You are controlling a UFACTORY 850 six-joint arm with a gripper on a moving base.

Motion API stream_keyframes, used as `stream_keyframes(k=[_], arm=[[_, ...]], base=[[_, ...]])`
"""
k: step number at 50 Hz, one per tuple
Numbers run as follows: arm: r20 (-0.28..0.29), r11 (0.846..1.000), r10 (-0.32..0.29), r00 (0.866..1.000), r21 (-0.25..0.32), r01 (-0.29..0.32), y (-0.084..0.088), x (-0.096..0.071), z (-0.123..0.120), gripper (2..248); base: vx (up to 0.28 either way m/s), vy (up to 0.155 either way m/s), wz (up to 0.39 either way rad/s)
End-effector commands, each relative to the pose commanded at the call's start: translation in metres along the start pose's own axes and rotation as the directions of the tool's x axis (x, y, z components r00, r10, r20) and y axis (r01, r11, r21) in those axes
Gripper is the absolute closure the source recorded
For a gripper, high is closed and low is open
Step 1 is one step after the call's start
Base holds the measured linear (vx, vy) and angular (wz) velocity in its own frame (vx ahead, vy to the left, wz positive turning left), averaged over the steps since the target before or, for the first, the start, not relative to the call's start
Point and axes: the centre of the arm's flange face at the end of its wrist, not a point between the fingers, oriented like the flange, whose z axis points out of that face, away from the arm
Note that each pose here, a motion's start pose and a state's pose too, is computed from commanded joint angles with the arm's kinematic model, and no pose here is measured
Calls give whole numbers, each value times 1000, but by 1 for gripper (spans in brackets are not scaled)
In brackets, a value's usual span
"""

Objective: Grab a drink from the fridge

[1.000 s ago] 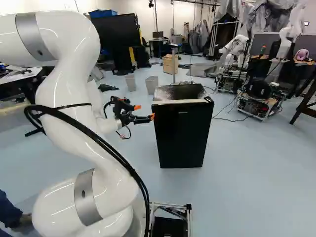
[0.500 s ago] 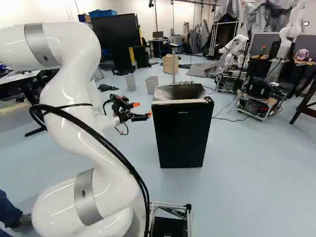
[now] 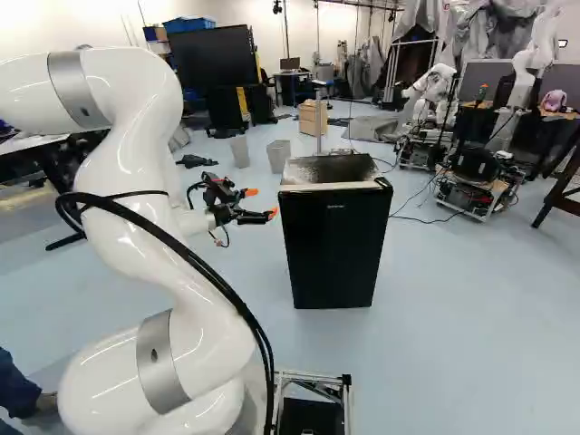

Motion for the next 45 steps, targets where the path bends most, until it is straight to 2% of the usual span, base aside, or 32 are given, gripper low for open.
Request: stream_keyframes(k=[23,45], arm=[[-9,992,51,999,-116,-51,-9,-3,9,3],[-16,987,67,998,-143,-68,-13,-3,17,3]], base=[[0,0,0],[0,0,0]])
